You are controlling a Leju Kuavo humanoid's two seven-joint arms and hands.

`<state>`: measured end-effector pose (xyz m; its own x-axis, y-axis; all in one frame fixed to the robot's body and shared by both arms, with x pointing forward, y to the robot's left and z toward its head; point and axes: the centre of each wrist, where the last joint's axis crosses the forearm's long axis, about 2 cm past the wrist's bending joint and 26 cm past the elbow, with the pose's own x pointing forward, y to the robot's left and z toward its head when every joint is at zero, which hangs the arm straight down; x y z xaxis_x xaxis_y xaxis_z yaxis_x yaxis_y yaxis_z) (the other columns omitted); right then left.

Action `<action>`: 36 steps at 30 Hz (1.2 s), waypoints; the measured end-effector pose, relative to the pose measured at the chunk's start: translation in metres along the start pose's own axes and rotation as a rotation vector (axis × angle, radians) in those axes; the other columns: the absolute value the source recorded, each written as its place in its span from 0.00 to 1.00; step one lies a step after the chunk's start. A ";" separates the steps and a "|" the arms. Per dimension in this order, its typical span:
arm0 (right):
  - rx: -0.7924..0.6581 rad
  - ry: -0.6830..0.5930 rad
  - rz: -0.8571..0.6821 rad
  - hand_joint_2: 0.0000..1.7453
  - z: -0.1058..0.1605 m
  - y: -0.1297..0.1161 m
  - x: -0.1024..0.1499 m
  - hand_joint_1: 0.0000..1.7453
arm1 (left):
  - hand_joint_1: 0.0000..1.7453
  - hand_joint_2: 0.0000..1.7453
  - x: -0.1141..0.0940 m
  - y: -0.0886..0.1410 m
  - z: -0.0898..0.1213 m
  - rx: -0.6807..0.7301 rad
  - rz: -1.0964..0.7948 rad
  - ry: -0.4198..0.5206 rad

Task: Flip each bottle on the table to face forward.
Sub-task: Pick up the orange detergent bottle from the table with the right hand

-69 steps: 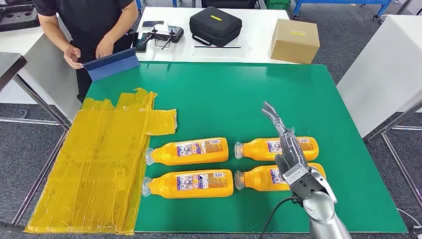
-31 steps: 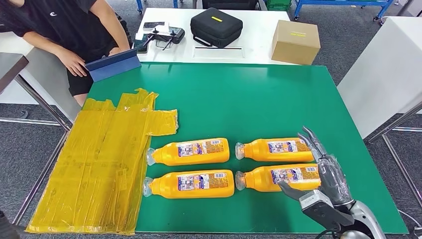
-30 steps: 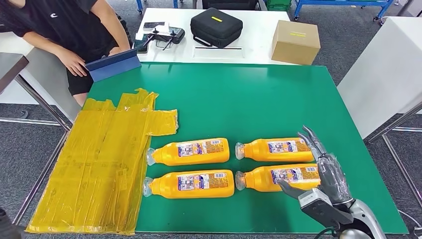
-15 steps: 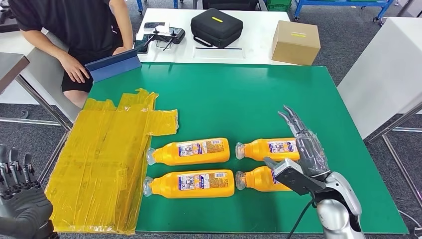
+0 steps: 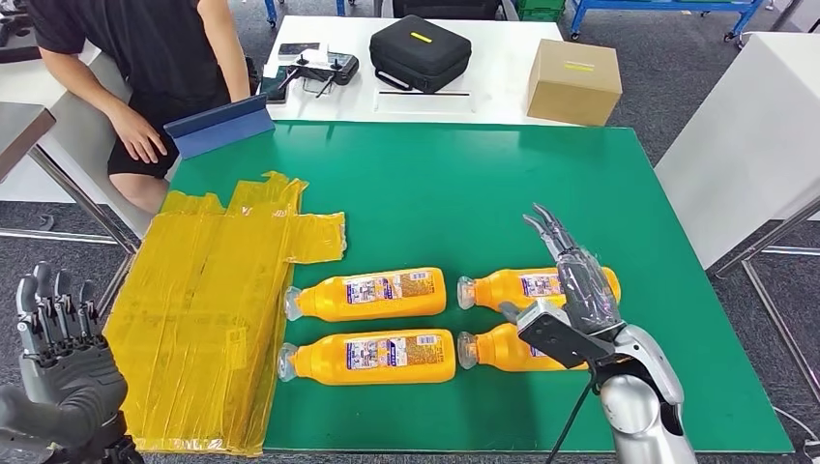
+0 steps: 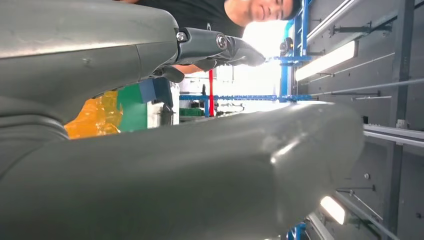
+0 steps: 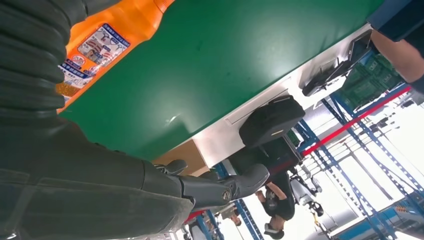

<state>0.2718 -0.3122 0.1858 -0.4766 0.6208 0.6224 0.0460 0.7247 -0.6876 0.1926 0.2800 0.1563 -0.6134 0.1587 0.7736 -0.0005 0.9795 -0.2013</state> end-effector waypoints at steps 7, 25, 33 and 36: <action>0.024 -0.022 -0.003 1.00 -0.010 0.010 0.006 0.00 | 0.00 0.00 0.005 0.004 0.008 -0.011 -0.017 0.014; 0.129 -0.139 -0.044 1.00 -0.060 0.039 0.027 0.00 | 0.00 0.00 0.023 0.028 0.029 0.068 -0.248 0.243; 0.157 -0.167 -0.059 1.00 -0.076 0.048 0.032 0.00 | 0.00 0.00 0.031 0.023 0.032 0.106 -0.281 0.252; 0.164 -0.176 -0.061 0.50 -0.081 0.050 0.034 0.00 | 0.00 0.00 0.033 0.022 0.033 0.118 -0.290 0.259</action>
<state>0.3293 -0.2303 0.2029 -0.6204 0.5050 0.6001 -0.1243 0.6921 -0.7110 0.1464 0.3032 0.1577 -0.3556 -0.0817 0.9310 -0.2439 0.9698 -0.0080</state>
